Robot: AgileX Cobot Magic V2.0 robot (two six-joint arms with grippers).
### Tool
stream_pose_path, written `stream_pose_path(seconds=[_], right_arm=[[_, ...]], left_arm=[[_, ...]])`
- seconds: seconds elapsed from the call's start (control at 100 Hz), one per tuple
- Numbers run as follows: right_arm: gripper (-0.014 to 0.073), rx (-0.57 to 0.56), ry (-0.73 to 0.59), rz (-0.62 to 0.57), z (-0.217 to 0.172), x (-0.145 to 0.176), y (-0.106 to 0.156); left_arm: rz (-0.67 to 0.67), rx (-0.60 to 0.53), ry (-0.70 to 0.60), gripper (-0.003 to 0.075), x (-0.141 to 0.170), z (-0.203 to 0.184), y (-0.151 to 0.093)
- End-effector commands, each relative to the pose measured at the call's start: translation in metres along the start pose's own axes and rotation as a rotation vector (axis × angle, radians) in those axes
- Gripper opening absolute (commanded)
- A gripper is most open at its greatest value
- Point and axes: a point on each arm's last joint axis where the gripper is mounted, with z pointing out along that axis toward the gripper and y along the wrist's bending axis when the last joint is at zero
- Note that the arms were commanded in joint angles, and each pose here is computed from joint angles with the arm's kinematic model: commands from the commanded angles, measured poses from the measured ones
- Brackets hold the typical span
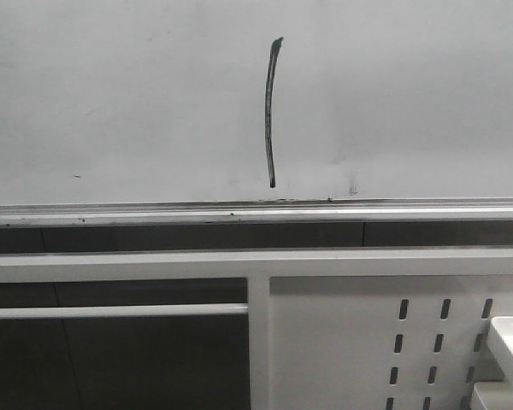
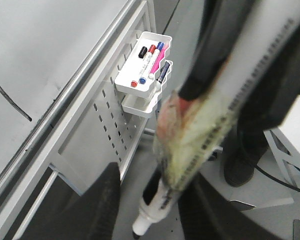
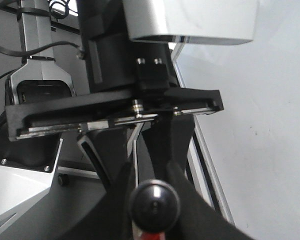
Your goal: Write number 1 on whiteboard
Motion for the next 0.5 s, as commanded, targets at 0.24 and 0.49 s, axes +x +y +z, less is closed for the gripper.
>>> stream_pose_path(seconds=[0.24, 0.49], right_arm=[[-0.0077, 0.041, -0.050, 0.001, -0.0043, -0.0110, -0.0066], [-0.0077, 0.064, -0.040, 0.009, 0.0011, -0.0079, -0.0101]], left_arm=[[-0.024, -0.014, -0.137, 0.0264, -0.0198, -0.0078, 0.0023], [-0.024, -0.014, -0.137, 0.0263, -0.0199, -0.0078, 0.0023]])
